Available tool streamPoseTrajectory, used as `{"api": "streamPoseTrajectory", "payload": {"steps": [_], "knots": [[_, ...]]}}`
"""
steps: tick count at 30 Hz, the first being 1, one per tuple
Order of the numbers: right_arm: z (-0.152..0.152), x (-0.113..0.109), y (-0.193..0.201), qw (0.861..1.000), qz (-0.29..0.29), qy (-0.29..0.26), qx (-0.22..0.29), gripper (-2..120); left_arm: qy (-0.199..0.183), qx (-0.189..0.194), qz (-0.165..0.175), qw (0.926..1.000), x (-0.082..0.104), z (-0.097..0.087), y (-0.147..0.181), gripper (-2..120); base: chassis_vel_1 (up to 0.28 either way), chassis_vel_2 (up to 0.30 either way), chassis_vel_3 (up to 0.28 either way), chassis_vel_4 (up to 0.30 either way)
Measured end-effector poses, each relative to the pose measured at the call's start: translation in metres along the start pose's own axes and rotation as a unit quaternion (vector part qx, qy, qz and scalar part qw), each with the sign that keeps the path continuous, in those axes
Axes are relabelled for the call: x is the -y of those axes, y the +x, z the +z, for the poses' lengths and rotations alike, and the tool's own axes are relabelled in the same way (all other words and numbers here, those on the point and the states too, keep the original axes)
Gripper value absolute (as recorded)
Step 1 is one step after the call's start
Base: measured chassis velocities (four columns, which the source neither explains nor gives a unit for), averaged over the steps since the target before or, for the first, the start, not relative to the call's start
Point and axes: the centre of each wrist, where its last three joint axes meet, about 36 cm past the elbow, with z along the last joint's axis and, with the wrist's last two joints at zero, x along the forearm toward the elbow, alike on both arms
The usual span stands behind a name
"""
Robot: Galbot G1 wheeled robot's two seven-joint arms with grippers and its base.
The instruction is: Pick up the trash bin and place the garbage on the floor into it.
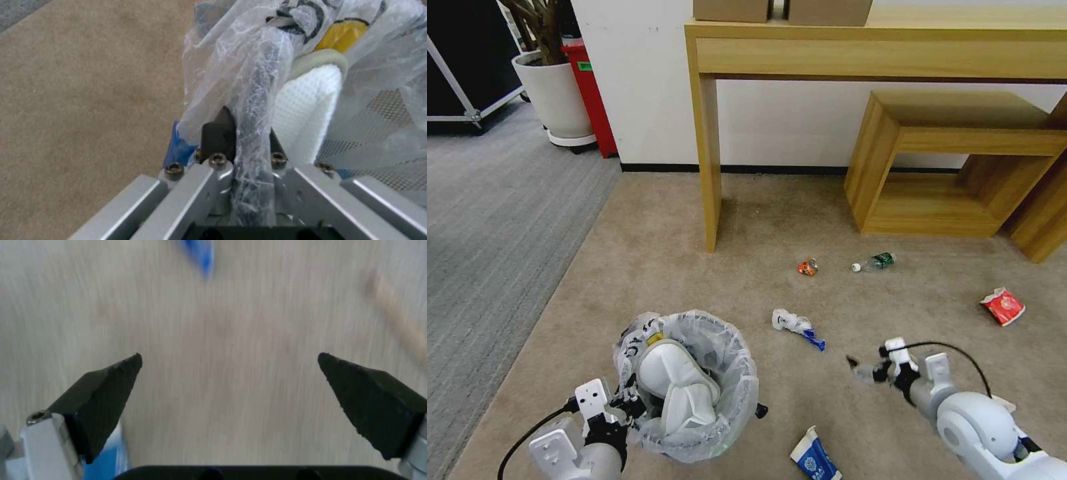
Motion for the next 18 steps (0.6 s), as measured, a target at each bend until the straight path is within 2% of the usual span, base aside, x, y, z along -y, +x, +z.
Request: {"api": "streamPoseTrajectory", "payload": {"steps": [5, 10, 13, 18], "knots": [[0.018, -0.016, 0.003, 0.997, 0.021, 0.003, -0.077, 100, -0.001, 0.005, -0.003, 1.0000, 0.003, 0.003, 0.002, 0, 0.000, 0.000, 0.000, 0.000], [0.030, -0.034, -0.001, 0.994, 0.021, -0.007, -0.102, 100, -0.004, 0.009, -0.004, 0.9999, 0.005, 0.006, 0.004, 0, 0.000, 0.000, 0.000, 0.000], [0.053, -0.057, -0.017, 0.992, 0.008, -0.028, -0.120, 100, -0.006, 0.009, -0.005, 0.9999, 0.007, 0.010, 0.004, 0, 0.000, 0.000, 0.000, 0.000], [0.064, -0.068, -0.031, 0.991, 0.001, -0.042, -0.123, 100, -0.011, 0.007, -0.008, 0.9999, 0.007, 0.013, 0.003, 0, 0.000, 0.000, 0.000, 0.000]]}}
